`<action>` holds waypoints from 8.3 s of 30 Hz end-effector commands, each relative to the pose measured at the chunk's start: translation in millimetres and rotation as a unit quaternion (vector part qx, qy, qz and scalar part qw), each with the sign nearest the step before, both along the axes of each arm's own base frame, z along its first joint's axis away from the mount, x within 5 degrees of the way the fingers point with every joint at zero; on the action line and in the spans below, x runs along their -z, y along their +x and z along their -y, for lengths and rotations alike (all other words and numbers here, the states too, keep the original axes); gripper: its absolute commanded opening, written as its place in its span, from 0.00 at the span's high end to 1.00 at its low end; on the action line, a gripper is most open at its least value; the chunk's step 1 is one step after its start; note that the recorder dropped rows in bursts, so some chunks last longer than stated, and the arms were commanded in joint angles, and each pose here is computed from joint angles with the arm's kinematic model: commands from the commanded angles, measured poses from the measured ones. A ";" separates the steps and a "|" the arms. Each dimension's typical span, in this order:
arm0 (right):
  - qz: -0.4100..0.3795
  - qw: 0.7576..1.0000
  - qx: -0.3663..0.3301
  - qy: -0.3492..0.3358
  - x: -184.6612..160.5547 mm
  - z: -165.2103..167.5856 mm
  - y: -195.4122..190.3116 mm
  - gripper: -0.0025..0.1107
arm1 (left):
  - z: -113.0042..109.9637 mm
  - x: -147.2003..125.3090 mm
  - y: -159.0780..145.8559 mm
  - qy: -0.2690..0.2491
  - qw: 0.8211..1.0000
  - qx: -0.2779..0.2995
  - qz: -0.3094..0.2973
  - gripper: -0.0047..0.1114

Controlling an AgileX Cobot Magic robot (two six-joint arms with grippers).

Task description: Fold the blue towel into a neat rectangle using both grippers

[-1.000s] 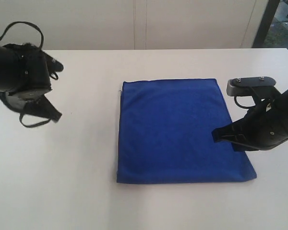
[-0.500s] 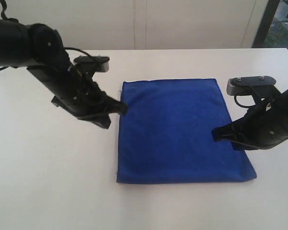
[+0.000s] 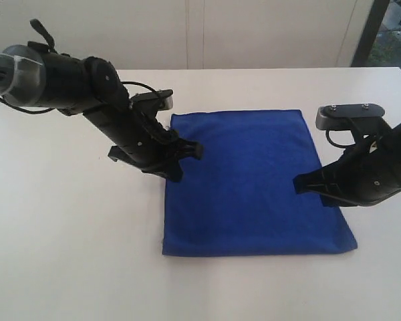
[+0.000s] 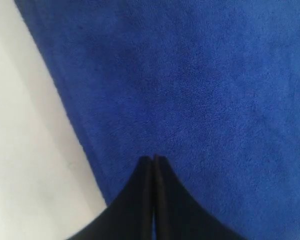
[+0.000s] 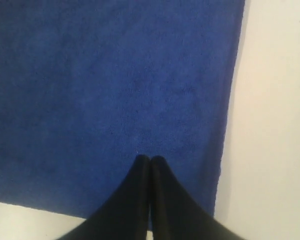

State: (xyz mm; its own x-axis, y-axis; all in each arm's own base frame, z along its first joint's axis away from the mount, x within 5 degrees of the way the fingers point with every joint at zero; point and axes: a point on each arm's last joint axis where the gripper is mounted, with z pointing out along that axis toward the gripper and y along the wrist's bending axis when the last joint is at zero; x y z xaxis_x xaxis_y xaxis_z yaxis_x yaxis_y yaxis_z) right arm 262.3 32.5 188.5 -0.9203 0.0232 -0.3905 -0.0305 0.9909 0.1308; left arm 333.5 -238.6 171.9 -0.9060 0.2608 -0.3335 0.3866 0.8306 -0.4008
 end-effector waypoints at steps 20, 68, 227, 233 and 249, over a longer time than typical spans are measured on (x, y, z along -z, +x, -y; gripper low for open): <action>0.013 1.000 0.009 0.017 -1.4 -2.1 2.6 0.98 | -14.3 38.0 -2.1 0.109 0.991 0.069 -0.040 0.96; 0.013 1.000 0.000 0.013 -1.3 -2.1 2.3 0.98 | -61.6 -22.3 -9.4 0.219 0.974 0.033 -0.040 0.96; 0.041 0.779 -0.599 -0.179 69.6 -80.1 -44.3 0.69 | -96.1 24.4 -124.7 0.117 0.871 0.474 0.055 0.63; 0.028 0.778 -0.604 -0.172 68.3 -79.3 -47.8 0.69 | -96.2 24.3 -125.1 0.117 0.870 0.475 0.053 0.77; 0.036 0.780 -0.601 -0.170 58.8 -78.8 -50.1 0.98 | -101.8 31.7 -130.3 0.130 0.866 0.480 0.053 0.96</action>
